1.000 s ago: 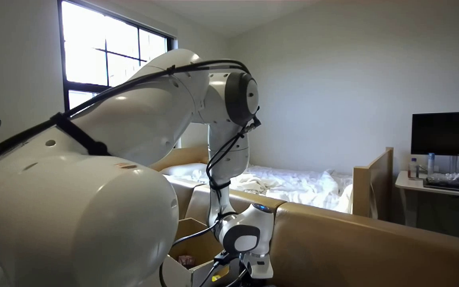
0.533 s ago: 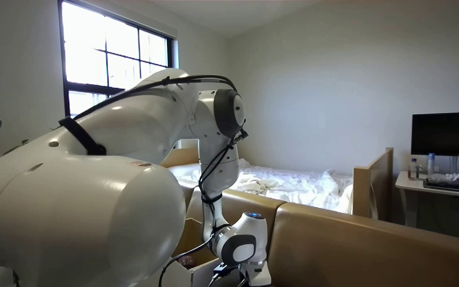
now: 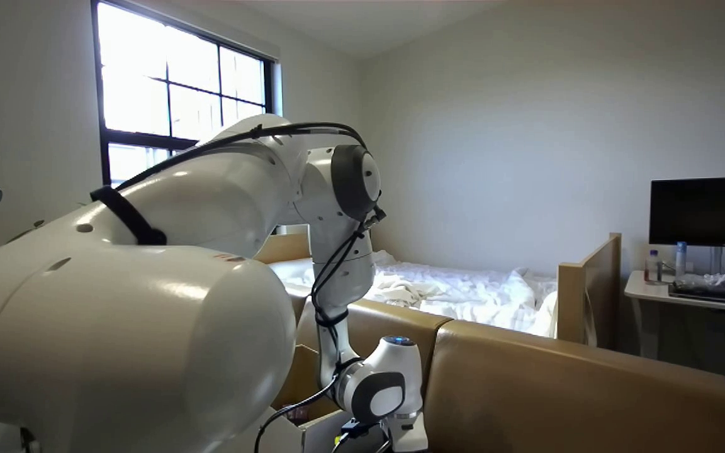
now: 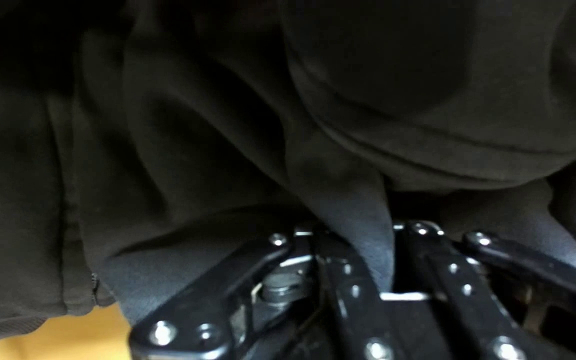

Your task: Pick up the black cloth from the couch and put it in the box.

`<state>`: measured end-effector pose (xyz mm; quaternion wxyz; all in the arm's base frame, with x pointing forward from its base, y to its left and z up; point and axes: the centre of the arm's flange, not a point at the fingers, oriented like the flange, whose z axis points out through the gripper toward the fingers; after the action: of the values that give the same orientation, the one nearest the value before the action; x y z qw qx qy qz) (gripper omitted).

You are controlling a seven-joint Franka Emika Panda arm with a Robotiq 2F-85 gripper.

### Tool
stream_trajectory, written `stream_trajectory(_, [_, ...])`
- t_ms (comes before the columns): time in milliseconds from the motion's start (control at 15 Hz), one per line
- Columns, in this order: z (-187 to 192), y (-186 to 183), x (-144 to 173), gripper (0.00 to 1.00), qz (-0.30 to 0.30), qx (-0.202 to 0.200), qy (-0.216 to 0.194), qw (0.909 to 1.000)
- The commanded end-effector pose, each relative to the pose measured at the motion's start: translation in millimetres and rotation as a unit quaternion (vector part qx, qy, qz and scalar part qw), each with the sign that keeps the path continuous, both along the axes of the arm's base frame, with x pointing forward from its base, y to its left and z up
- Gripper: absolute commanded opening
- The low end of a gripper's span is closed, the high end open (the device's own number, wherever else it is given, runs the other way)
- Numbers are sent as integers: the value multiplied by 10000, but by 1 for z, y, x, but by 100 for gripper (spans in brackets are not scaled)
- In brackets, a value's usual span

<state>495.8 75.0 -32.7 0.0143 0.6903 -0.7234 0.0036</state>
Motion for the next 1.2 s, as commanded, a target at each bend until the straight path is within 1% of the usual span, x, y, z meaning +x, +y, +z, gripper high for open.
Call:
stream_trajectory(0, [24,7,-7,4,0,35,-250,9997])
stream_trajectory(133, [58,21,-11,6,180,55,-458,9988])
stream_trajectory(267, [97,36,-15,7,468,-142,-642,9967])
stream_trajectory(400, [129,45,-15,7,849,-390,-698,9932])
stream_trajectory(467, [147,48,-14,7,1074,-519,-647,9908])
stream_trajectory(600, [183,54,-11,7,1546,-649,-213,9856])
stream_trajectory(667, [199,56,-9,7,1789,-627,47,9819])
stream_trajectory(733, [215,57,-7,7,1934,-736,301,9779])
stream_trajectory(867, [247,55,-2,7,1955,-1057,712,9724])
stream_trajectory(1000, [277,44,3,7,1813,-1348,995,9690])
stream_trajectory(1133, [309,37,8,6,1814,-1467,1191,9651])
